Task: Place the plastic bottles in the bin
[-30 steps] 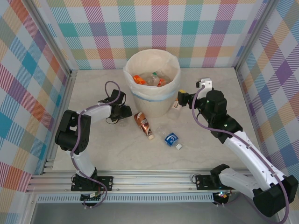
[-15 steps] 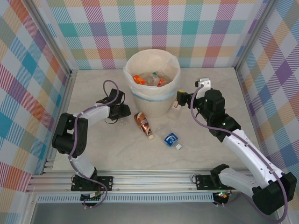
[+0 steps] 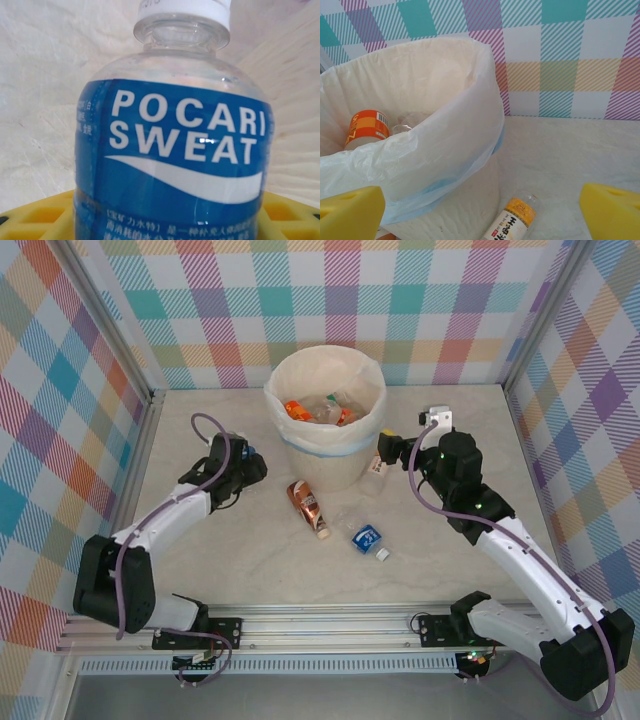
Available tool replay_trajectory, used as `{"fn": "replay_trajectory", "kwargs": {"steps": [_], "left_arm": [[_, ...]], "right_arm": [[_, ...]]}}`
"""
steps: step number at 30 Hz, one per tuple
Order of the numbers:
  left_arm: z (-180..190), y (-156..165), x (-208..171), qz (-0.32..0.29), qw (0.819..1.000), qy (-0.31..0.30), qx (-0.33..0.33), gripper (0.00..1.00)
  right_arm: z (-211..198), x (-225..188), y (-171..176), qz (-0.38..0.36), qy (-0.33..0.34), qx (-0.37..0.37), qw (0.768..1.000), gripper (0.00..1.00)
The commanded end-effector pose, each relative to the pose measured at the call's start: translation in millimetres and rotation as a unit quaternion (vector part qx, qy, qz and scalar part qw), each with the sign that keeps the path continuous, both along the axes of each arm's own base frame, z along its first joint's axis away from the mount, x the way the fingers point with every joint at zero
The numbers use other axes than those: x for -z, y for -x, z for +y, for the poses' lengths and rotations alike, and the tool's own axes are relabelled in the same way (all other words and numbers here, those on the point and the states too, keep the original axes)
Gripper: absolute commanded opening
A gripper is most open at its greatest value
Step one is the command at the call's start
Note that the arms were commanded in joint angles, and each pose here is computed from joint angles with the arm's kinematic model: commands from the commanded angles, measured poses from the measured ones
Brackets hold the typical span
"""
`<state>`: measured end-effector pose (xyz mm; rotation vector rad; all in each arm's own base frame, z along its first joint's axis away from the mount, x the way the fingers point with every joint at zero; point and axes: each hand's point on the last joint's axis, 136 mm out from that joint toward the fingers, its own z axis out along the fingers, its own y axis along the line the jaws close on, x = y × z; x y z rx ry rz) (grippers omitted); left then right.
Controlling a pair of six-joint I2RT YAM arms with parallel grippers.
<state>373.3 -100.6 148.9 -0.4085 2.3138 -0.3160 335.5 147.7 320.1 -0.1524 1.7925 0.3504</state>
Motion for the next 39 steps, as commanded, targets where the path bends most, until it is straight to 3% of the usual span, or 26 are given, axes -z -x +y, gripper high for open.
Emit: {"fn": "replay_trajectory", "kwargs": {"steps": [1,10,16,24,27,33,39], "left_arm": [[2,1,-36,-0.07,0.997,0.016,-0.009,0.52],[-2,17,-130,-0.217,0.974,0.052,0.029,0.52],[-23,22,-226,-0.335,0.933,0.089,0.094,0.53],[-64,10,-318,-0.425,0.881,0.09,0.188,0.53],[-90,-2,-332,-0.44,0.864,0.06,0.235,0.53],[-143,-37,-330,-0.454,0.82,-0.088,0.337,0.54],[-159,-78,-298,-0.412,0.81,-0.191,0.37,0.54]], "right_arm": [[-2,-7,-1,-0.018,-0.02,0.01,1.0,1.0],[-2,-15,3,-0.042,-0.034,0.003,0.999,1.0],[-2,-21,9,-0.064,-0.047,-0.003,0.997,1.0],[-6,-26,15,-0.067,-0.05,-0.002,0.996,1.0],[-8,-29,18,-0.07,-0.053,-0.001,0.996,1.0],[-14,-35,28,-0.071,-0.052,0.001,0.996,1.0],[-26,-39,41,-0.081,-0.054,0.016,0.995,1.0]]}}
